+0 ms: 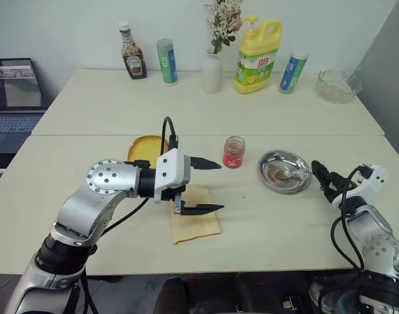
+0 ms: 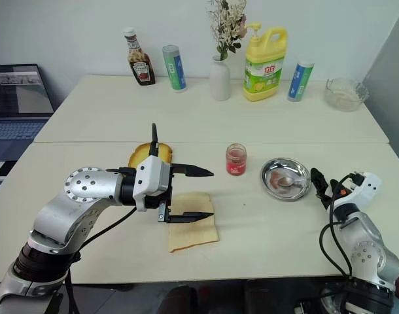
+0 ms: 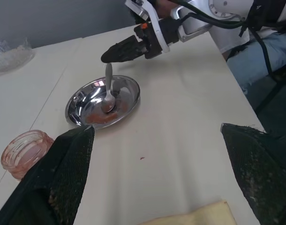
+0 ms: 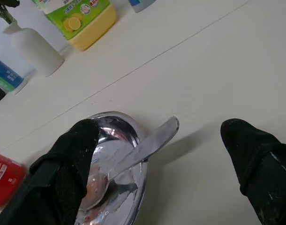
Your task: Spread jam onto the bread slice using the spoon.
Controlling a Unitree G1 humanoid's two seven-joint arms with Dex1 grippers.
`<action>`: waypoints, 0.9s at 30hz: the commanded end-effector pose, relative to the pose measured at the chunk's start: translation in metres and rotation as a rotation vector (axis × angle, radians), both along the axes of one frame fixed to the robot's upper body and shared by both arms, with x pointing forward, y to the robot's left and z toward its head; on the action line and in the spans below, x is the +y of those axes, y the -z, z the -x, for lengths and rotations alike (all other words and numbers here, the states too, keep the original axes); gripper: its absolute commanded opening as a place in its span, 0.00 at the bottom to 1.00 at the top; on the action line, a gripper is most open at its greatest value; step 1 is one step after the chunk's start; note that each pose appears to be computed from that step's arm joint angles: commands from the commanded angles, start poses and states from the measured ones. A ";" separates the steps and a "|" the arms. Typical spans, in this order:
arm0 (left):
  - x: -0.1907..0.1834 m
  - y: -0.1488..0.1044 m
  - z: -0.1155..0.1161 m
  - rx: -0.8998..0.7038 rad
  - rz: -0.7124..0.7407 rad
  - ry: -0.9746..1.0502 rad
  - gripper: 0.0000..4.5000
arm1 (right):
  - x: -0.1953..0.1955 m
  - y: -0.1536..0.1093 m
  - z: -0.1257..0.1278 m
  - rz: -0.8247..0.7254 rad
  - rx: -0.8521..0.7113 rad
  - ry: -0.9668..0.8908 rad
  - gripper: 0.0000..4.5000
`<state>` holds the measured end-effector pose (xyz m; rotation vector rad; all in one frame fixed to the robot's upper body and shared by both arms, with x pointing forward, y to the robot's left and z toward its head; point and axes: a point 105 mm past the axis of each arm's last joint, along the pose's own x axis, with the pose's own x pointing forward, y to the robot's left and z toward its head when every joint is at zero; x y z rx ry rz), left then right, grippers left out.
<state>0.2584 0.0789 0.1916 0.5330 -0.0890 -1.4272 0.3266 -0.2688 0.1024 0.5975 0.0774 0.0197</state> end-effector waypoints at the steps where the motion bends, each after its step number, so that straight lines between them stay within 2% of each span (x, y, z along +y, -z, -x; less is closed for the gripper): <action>1: -0.003 -0.007 0.005 -0.044 -0.003 0.007 1.00 | -0.007 -0.013 -0.006 -0.094 -0.057 0.013 1.00; 12: -0.003 -0.007 0.003 -0.048 -0.015 0.002 1.00 | -0.005 -0.013 -0.015 -0.198 -0.061 -0.001 1.00; 13: -0.002 -0.007 0.002 -0.049 -0.018 0.001 1.00 | -0.004 -0.014 -0.015 -0.211 -0.062 -0.002 0.92; 14: -0.002 -0.007 0.001 -0.050 -0.019 0.001 1.00 | -0.003 -0.014 -0.015 -0.220 -0.059 -0.006 0.88; 17: -0.003 -0.007 0.001 -0.049 -0.021 0.002 1.00 | 0.002 -0.015 -0.015 -0.239 -0.055 -0.026 0.64; 24: -0.002 -0.006 -0.001 -0.054 -0.022 -0.008 1.00 | 0.005 -0.018 -0.017 -0.280 -0.052 -0.046 0.05; 25: -0.002 -0.006 -0.002 -0.056 -0.025 -0.010 1.00 | 0.004 -0.019 -0.017 -0.283 -0.054 -0.044 0.01; 27: -0.001 -0.006 -0.003 -0.058 -0.025 -0.016 1.00 | 0.002 -0.019 -0.017 -0.292 -0.057 -0.044 0.01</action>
